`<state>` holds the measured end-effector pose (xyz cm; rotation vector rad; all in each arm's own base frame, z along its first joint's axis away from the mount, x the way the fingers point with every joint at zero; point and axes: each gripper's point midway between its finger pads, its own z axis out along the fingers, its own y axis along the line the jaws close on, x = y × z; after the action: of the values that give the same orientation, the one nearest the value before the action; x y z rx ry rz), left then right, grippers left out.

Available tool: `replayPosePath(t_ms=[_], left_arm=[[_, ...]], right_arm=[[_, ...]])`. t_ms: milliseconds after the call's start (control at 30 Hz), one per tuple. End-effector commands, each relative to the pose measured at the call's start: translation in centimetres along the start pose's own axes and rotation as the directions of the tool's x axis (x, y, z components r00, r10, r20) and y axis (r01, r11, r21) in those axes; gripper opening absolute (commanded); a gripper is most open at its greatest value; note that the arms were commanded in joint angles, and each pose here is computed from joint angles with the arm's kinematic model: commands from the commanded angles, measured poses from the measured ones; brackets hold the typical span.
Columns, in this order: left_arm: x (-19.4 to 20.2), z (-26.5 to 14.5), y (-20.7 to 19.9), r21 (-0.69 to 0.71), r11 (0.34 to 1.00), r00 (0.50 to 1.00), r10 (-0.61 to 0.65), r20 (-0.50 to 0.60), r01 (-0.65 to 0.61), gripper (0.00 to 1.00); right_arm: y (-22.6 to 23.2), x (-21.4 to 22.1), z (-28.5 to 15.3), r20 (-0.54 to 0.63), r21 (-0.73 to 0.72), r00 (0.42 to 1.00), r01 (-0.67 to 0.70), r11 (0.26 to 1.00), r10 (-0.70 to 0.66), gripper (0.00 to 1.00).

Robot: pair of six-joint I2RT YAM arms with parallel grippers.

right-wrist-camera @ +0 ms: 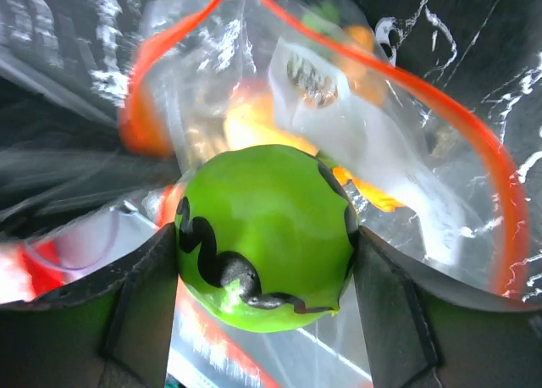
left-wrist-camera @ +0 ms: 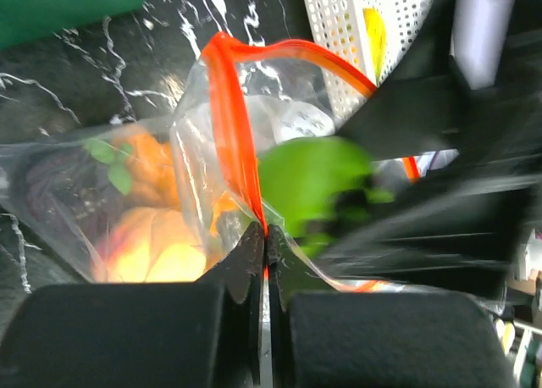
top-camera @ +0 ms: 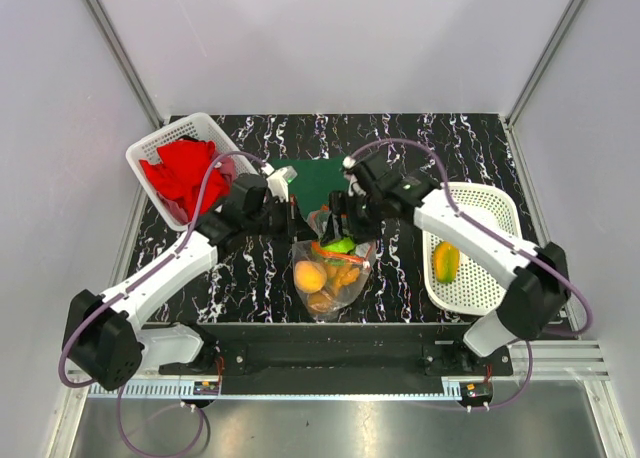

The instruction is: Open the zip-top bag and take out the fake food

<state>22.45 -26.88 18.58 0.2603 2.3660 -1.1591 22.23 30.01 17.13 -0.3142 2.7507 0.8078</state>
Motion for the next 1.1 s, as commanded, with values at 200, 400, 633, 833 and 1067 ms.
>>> replayPosePath(t_ms=[200,400,633,833,1067], left_arm=[[-1.6,-0.7,-0.7,-0.01,0.999,0.998,0.037,0.051,-0.036,0.0],[-1.7,-0.7,-0.6,-0.012,1.0,0.998,0.025,0.052,-0.025,0.0],[-2.1,-0.5,-0.8,-0.009,1.0,0.998,0.02,0.054,-0.019,0.0],[-2.4,-0.4,-1.2,0.002,1.0,0.999,0.016,0.049,-0.016,0.0],[-2.8,0.0,-1.5,0.012,1.0,0.999,0.02,0.043,-0.02,0.0]], right_arm=[[0.7,-5.3,-10.6,0.263,-0.138,0.96,-0.057,0.989,0.092,0.18],[-8.3,-6.2,-14.8,0.401,0.15,0.91,-0.182,0.972,0.108,0.18],[-23.4,-3.9,-16.2,0.416,0.56,0.89,-0.413,0.718,0.187,0.18],[-30.7,-3.1,-13.1,0.383,0.626,0.87,-0.492,0.606,0.31,0.22],[-33.2,-4.0,-8.9,0.263,0.644,0.897,-0.437,0.628,0.354,0.7]])
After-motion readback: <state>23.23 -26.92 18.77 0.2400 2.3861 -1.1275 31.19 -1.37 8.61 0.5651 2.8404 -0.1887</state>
